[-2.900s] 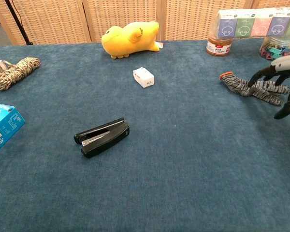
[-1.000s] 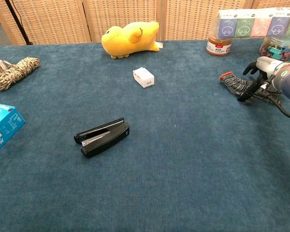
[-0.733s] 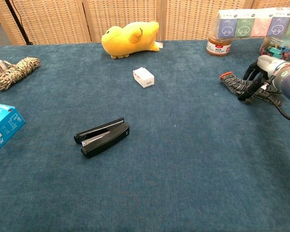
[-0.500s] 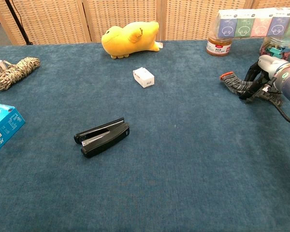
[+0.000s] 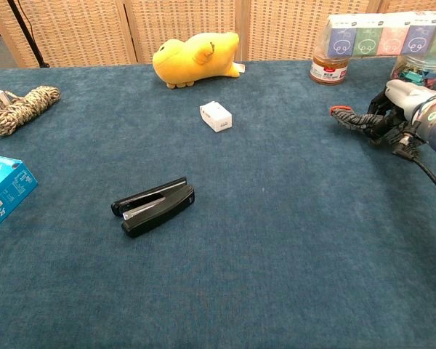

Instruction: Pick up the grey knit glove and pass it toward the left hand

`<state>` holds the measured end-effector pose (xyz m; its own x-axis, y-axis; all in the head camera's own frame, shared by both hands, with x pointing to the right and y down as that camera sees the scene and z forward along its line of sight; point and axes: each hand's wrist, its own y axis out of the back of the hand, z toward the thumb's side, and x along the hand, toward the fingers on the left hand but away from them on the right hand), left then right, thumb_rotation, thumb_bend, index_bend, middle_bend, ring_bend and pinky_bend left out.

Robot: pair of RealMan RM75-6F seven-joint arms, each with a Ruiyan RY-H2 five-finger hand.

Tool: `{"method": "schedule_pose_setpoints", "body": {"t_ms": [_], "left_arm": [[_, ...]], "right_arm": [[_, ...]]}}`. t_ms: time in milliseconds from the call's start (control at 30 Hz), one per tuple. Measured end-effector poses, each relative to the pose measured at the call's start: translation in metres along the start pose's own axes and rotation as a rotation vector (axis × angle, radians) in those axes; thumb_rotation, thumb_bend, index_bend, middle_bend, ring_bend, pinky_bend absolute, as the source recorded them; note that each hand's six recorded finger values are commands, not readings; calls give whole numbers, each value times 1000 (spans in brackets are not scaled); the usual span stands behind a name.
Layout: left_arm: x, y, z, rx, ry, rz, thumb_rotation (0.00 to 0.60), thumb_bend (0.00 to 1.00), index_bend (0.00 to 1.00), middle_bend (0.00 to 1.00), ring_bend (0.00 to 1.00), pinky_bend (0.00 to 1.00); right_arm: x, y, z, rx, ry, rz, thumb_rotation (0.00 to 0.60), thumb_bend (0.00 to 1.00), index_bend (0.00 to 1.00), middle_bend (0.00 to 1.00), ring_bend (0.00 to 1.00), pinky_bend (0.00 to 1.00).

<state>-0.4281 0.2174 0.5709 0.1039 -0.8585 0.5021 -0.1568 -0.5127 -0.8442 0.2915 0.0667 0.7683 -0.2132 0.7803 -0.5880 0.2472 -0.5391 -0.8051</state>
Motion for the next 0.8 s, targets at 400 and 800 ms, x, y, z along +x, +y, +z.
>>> {"method": "schedule_pose_setpoints", "body": {"t_ms": [400, 800], "left_arm": [[3, 0, 10, 1, -51, -7, 600, 0, 0, 0, 0, 0], [40, 10, 47, 91, -249, -129, 600, 0, 0, 0, 0, 0]], "right_arm": [[26, 17, 24, -10, 169, -43, 600, 590, 575, 513, 480, 682], [106, 33, 80, -4, 533, -42, 600, 589, 582, 514, 481, 681]]}}
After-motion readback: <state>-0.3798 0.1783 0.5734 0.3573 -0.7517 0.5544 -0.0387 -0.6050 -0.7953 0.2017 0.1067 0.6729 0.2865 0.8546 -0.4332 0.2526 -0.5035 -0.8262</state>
